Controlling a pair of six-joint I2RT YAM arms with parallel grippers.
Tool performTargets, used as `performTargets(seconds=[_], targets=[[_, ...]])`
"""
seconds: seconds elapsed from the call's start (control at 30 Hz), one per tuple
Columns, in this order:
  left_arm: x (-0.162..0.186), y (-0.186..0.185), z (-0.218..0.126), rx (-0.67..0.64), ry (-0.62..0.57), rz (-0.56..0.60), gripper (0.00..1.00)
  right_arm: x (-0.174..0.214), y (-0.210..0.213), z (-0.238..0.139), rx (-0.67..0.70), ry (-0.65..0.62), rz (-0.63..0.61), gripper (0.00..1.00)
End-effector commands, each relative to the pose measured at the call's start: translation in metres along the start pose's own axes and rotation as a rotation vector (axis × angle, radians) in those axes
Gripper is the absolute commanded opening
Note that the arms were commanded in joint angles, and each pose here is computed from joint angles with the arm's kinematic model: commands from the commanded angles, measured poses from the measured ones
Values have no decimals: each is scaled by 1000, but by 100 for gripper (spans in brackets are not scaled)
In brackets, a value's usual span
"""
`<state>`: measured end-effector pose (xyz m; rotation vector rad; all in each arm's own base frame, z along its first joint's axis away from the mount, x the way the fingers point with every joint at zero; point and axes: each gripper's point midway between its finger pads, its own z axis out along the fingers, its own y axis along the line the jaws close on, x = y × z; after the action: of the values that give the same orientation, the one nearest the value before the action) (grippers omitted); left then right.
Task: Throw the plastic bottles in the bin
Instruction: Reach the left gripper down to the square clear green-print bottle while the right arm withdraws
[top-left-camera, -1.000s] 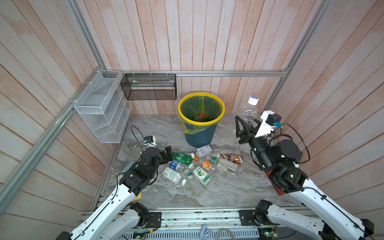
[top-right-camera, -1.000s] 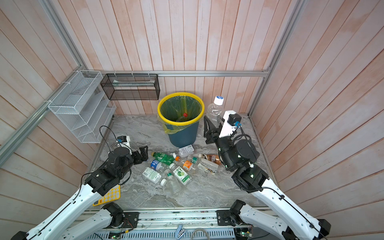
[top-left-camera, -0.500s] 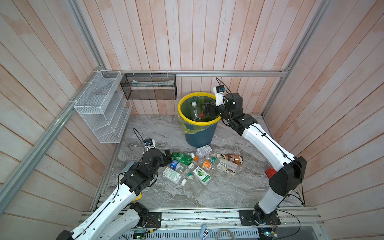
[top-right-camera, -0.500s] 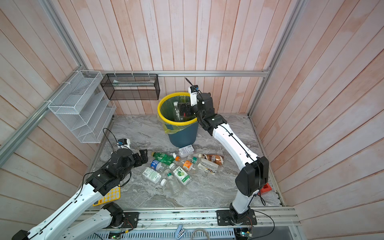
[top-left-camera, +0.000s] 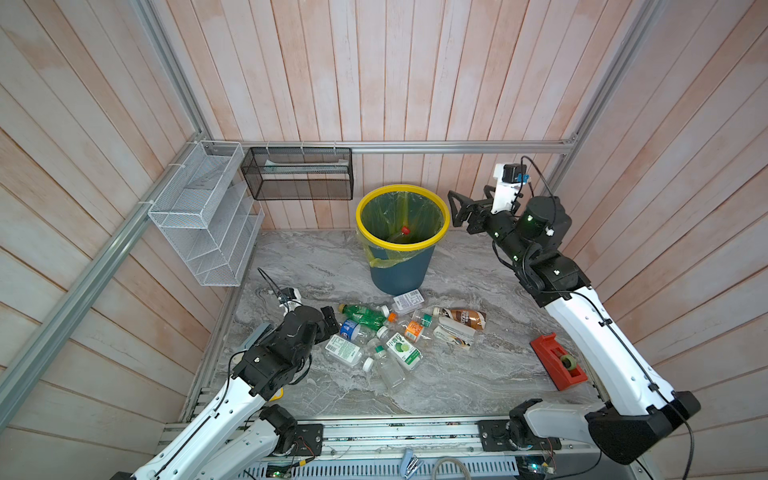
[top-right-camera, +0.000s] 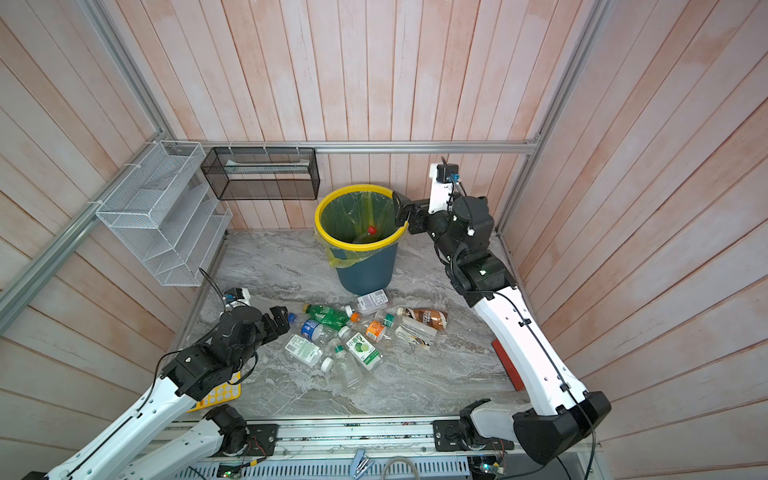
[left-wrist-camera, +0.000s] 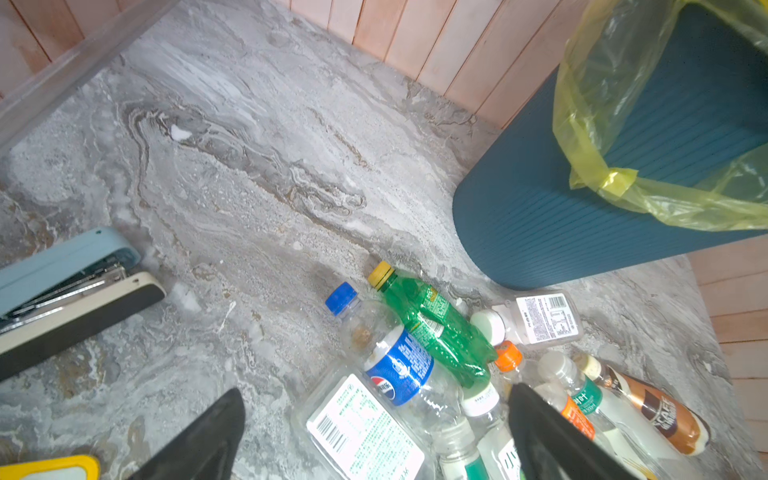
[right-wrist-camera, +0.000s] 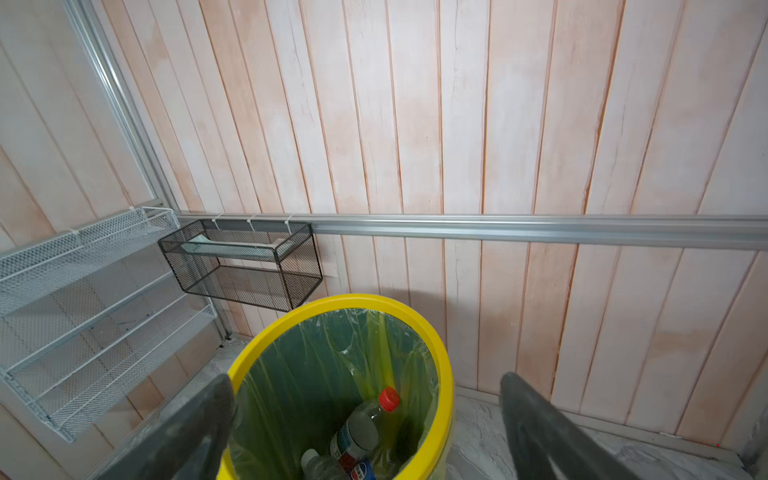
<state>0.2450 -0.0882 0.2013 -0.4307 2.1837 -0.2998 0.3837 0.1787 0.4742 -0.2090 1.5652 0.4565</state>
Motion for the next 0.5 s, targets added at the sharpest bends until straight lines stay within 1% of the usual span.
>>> performTargets(seconds=[0.0, 0.1, 0.13, 0.27, 0.37, 0.47], targets=[[26, 19, 4, -91, 55, -61, 100, 26, -15, -2, 40, 49, 13, 100], [52, 21, 7, -95, 107, -90, 100, 49, -19, -11, 49, 74, 39, 100], [63, 21, 9, -95, 132, -100, 100, 57, -35, -14, 86, 81, 53, 100], [93, 21, 19, -86, 217, -147, 100, 95, -53, -26, 131, 134, 105, 100], [105, 15, 26, -69, 249, -154, 98, 116, -61, -38, 159, 163, 119, 100], [110, 11, 33, -86, 269, -125, 99, 138, -72, -51, 211, 195, 125, 100]])
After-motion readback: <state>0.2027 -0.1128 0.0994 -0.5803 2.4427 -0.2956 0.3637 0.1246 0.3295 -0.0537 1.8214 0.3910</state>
